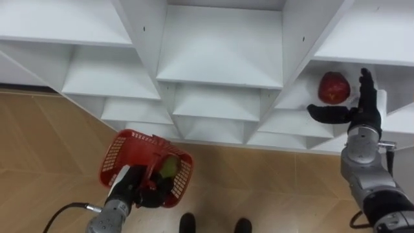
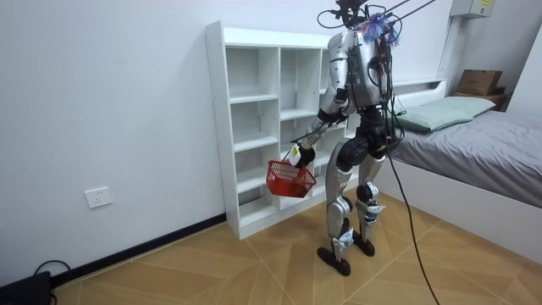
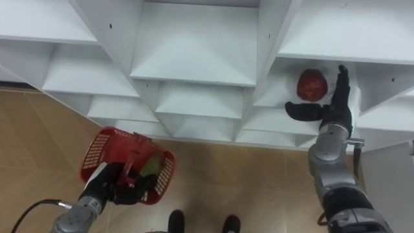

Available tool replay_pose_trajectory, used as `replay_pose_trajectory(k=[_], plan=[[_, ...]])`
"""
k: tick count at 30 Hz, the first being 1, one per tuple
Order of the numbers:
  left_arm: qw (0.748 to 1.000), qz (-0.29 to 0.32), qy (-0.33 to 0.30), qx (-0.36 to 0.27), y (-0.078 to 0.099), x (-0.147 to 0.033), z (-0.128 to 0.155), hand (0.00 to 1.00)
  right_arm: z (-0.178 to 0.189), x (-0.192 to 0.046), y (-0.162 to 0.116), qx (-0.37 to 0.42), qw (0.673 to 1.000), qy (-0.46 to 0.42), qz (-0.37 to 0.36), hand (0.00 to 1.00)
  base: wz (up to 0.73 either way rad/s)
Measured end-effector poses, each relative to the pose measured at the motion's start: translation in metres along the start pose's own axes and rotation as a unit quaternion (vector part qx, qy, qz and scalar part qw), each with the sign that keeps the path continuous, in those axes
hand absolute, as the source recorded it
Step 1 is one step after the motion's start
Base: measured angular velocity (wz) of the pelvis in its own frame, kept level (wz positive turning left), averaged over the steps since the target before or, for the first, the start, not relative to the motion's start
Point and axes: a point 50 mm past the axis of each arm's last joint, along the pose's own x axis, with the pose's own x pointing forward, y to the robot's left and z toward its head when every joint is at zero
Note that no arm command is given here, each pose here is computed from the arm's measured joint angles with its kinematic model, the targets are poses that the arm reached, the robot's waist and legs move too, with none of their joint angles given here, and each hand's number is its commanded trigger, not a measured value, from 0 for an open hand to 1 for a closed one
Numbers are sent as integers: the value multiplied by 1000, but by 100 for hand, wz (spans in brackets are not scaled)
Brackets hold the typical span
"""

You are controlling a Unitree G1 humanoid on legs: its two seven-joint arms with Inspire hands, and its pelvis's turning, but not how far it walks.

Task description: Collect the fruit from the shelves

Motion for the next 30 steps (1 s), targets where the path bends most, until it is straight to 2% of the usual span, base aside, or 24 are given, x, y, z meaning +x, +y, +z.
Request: replay_pose_trajectory(k=[30], plan=[[999,-10,26,17,-8,-1,-10,100,29,12,5,6,1000,-29,-1,0,0]])
